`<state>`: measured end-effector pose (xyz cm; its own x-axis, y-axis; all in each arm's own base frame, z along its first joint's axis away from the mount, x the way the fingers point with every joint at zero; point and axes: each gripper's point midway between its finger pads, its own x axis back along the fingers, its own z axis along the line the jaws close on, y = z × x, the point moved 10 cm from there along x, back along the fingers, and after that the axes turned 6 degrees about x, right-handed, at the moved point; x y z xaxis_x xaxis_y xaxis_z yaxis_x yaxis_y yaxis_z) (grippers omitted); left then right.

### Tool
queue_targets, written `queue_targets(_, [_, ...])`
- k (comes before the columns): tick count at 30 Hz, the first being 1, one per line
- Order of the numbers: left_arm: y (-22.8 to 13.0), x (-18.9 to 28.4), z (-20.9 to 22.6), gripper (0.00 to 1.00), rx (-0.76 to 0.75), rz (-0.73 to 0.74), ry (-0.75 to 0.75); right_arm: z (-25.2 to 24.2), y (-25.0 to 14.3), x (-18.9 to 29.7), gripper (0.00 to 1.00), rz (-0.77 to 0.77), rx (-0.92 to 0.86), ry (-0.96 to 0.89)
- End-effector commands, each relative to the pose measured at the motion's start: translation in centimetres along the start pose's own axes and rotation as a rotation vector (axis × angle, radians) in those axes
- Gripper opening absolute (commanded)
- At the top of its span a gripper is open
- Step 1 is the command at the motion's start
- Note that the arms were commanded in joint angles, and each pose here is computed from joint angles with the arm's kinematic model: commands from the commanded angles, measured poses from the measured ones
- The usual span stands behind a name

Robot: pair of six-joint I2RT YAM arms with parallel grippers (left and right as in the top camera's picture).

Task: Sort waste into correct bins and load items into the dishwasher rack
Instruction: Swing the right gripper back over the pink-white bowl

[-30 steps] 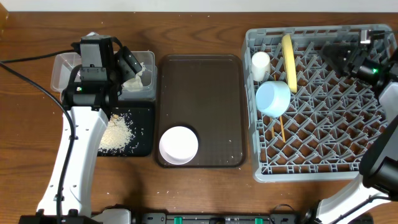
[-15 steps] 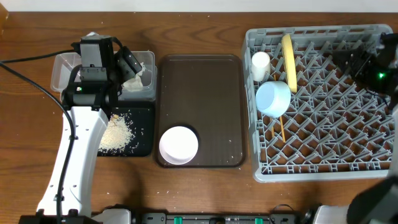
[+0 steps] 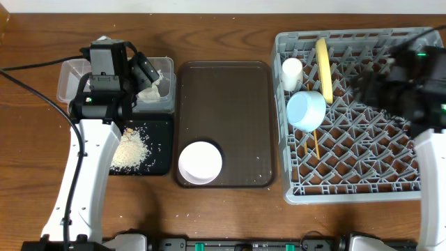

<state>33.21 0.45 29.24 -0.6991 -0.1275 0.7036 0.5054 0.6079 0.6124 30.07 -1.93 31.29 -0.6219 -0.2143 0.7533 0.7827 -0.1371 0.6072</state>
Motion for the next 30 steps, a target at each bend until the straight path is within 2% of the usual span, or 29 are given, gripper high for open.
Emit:
queue_targets(1, [0.5, 0.1, -0.1, 0.95, 0.003, -0.013, 0.001, 3.3, -0.7, -0.8, 0.61, 0.052, 0.126, 0.007])
queue_targets(4, [0.5, 0.1, -0.1, 0.95, 0.003, -0.013, 0.001, 7.2, -1.9, -1.9, 0.61, 0.108, 0.25, 0.056])
queue_targets(5, [0.5, 0.1, -0.1, 0.95, 0.003, -0.013, 0.001, 8.4, -2.4, -2.2, 0.57, 0.122, 0.292, 0.056])
queue_targets(8, [0.5, 0.1, -0.1, 0.95, 0.003, -0.013, 0.001, 12.0, -3.8, -3.1, 0.37, 0.142, 0.415, 0.047])
queue_targets(9, [0.5, 0.1, -0.1, 0.95, 0.003, -0.013, 0.001, 13.2, -4.3, -3.4, 0.34, 0.147, 0.453, 0.052])
queue_targets(20, [0.5, 0.1, -0.1, 0.95, 0.003, -0.013, 0.001, 22.5, -9.7, -8.4, 0.3, 0.224, 0.702, 0.196])
queue_targets(30, [0.5, 0.1, -0.1, 0.95, 0.003, -0.013, 0.001, 25.0, -13.9, -13.7, 0.31, 0.335, 0.792, 0.177])
